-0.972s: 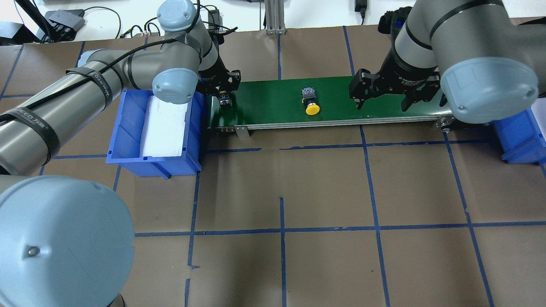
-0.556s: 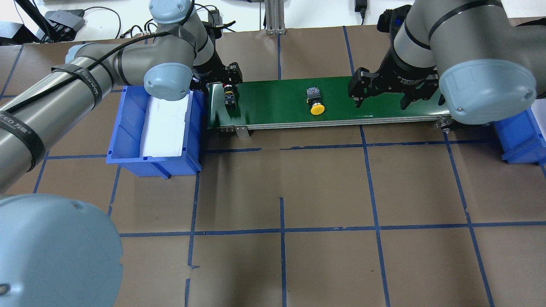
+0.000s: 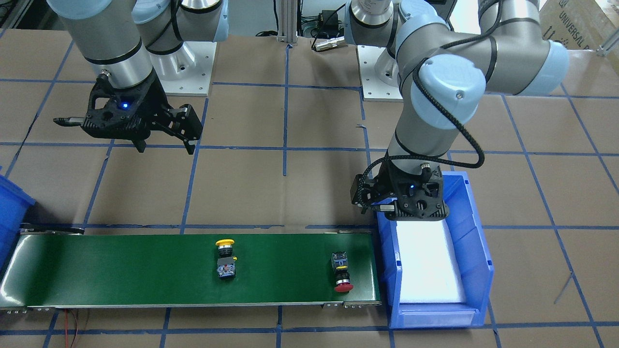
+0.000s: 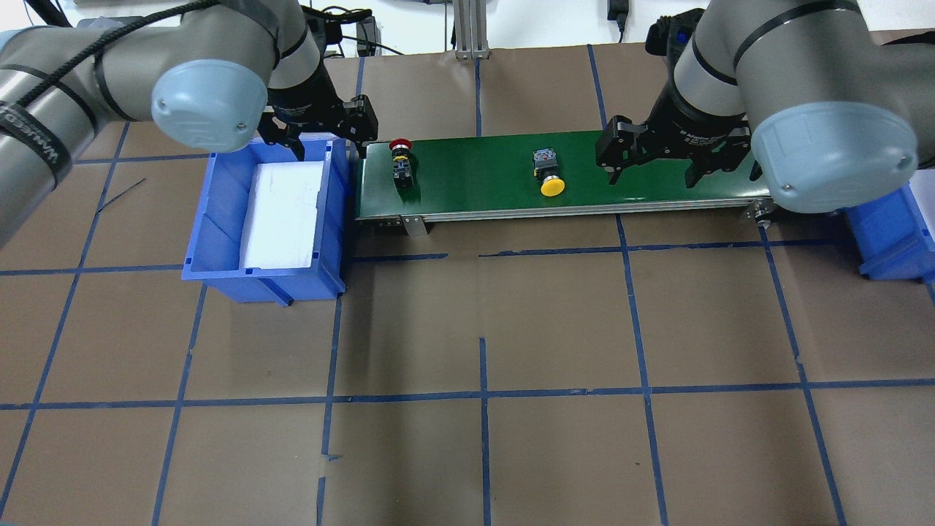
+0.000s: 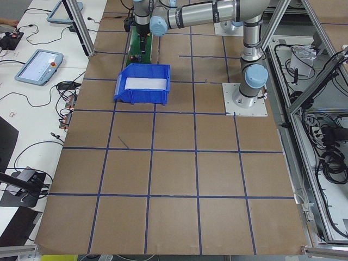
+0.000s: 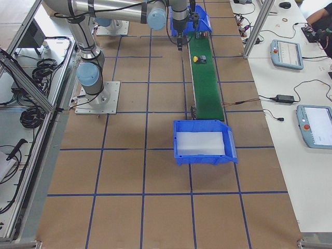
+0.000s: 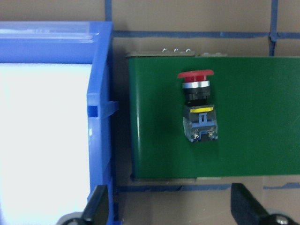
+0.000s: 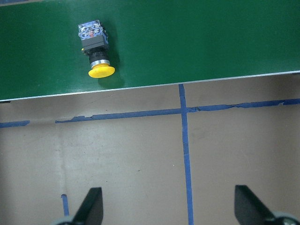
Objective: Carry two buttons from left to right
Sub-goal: 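Raise the left gripper back over the bin while the right gripper lowers, then grasp the yellow button on the conveyor with the right gripper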
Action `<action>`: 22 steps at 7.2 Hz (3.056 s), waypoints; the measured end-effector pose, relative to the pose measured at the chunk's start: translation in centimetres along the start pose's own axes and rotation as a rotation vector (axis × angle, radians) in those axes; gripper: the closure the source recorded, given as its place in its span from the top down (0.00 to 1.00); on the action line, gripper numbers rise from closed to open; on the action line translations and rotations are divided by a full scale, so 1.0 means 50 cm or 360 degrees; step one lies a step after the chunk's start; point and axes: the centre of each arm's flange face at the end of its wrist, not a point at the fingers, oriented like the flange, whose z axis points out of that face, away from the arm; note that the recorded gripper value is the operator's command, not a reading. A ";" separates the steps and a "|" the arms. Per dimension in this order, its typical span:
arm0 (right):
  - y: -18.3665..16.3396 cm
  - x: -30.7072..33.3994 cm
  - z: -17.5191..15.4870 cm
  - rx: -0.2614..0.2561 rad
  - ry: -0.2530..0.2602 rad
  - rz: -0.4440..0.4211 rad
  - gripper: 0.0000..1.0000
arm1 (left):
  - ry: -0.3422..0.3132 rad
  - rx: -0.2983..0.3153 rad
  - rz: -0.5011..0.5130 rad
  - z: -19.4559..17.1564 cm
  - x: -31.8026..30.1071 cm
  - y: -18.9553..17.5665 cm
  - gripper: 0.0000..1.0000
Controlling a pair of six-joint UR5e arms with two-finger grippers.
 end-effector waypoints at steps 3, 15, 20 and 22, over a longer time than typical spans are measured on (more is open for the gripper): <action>0.000 -0.016 0.024 -0.0021 -0.0060 -0.0005 1.00 | -0.0024 -0.0093 0.0021 -0.143 -0.086 0.133 1.00; -0.006 -0.020 0.041 -0.0036 -0.0064 -0.0014 1.00 | -0.0008 -0.0157 0.0023 -0.202 -0.089 0.170 1.00; -0.005 -0.019 0.043 -0.0040 -0.0063 -0.0020 1.00 | -0.0003 -0.0258 -0.0003 -0.199 -0.081 0.177 1.00; -0.006 -0.019 0.041 -0.0037 -0.0062 -0.0022 1.00 | -0.0004 -0.0261 -0.0004 -0.197 -0.081 0.178 1.00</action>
